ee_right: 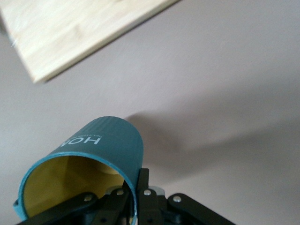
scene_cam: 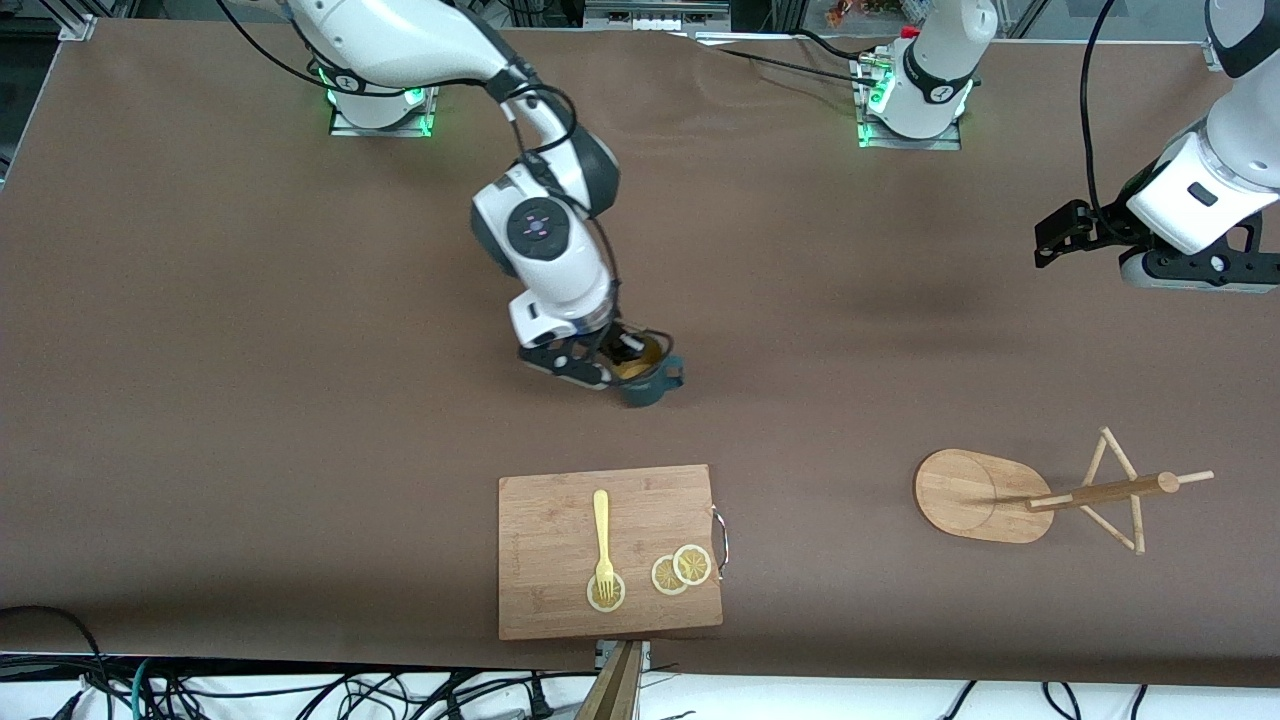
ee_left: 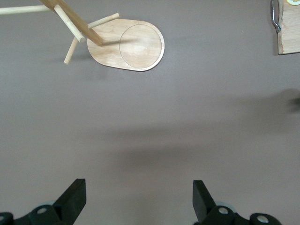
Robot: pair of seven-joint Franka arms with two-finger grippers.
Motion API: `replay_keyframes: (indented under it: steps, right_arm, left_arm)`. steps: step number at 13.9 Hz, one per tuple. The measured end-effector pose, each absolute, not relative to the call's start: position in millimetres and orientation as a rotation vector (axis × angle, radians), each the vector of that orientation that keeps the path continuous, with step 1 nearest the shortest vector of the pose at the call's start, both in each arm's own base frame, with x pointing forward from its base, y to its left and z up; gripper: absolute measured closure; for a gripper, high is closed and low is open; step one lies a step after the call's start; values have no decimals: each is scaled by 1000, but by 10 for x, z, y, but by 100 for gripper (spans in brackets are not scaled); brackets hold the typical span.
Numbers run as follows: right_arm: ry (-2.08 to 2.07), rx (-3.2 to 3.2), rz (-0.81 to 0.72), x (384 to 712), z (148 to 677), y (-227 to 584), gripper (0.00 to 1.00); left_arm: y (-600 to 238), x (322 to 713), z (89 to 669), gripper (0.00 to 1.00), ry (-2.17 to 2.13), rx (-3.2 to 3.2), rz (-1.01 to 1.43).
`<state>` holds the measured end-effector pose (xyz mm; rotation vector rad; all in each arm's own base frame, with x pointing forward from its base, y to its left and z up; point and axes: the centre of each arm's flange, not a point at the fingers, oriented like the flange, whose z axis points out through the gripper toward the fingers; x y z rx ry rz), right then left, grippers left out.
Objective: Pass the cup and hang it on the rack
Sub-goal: 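Carry the teal mug with the right gripper toward the table middle, then set the teal mug down and open the right gripper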
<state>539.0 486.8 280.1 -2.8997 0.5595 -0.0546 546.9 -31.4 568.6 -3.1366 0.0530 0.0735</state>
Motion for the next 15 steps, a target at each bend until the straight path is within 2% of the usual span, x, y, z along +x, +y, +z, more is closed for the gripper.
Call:
replay_keyframes:
  steps: [6,13,14,15]
  right_arm:
    - [599,-2883,-8,4767,2764,5716,96]
    - [613,-2897,35,4389,2388,6152,96]
    - [612,-2896,35,4378,2387,6166,90]
    - [611,-2893,33,4378,2401,6175,79]
  left_arm:
    - [-317,5445,5674,0,60,-3135,106]
    - [-483,5302,5617,0,111,-3115,277]
    - [-559,5283,5617,0,133,-3111,289]
    - [-629,5264,5610,0,154,-3108,304]
